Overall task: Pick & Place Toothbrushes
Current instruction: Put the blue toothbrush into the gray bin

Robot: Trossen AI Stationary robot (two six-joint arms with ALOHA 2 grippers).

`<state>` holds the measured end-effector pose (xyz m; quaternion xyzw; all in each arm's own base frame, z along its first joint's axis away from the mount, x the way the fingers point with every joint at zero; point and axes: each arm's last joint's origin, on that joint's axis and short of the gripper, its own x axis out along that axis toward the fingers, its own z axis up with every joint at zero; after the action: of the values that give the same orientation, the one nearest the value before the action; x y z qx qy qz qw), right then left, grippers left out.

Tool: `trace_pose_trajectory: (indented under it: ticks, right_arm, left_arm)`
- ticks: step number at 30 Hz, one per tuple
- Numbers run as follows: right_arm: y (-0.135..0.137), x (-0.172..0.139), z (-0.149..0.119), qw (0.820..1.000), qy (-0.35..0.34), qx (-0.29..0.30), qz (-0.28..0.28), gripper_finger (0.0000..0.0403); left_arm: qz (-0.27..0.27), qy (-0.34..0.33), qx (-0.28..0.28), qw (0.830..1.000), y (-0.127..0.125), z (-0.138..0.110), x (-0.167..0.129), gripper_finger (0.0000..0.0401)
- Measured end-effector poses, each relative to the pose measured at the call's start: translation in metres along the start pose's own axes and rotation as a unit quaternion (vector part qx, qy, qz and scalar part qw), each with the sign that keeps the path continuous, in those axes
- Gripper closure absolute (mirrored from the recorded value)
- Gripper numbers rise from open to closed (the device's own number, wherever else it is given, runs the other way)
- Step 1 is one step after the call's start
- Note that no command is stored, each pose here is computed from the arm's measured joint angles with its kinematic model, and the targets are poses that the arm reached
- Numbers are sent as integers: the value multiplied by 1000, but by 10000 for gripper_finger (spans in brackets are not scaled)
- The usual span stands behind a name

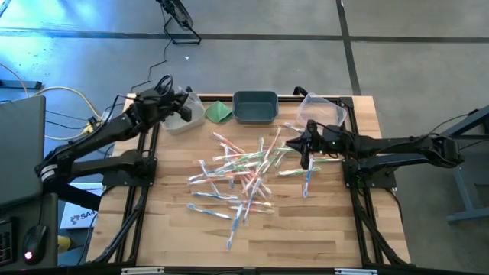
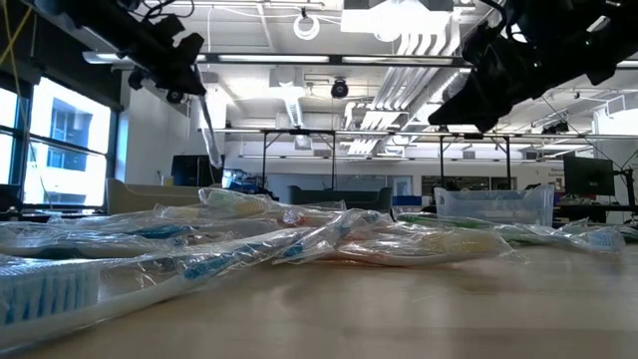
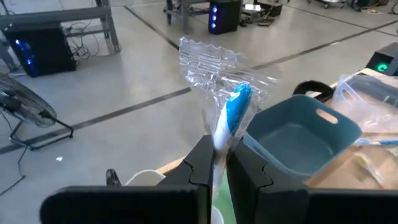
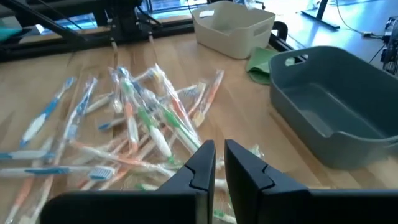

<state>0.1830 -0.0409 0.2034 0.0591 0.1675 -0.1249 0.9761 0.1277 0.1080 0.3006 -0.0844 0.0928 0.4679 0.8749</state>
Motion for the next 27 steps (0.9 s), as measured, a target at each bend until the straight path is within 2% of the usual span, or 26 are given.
trace_pose_trajectory:
  ticks: [7, 11, 16, 21, 27]
  right_arm:
    - [0, 0, -2, 999, -36, 0, 3, 374]
    - [0, 0, -1, 999, -46, 0, 4, 374]
    - [0, 0, -1, 999, -47, 0, 6, 374]
    - [0, 0, -1, 999, -47, -1, 5, 374]
    - [0, 0, -1, 999, -47, -1, 5, 374]
  left_arm:
    - [9, 10, -6, 1000, 5, -2, -13, 379]
    - [26, 44, 7, 999, 6, -3, -14, 379]
    - [83, 94, 33, 992, 7, 20, -19, 379]
    - [92, 137, 50, 985, 4, 45, -19, 379]
    - [102, 193, 63, 974, -4, 46, 4, 380]
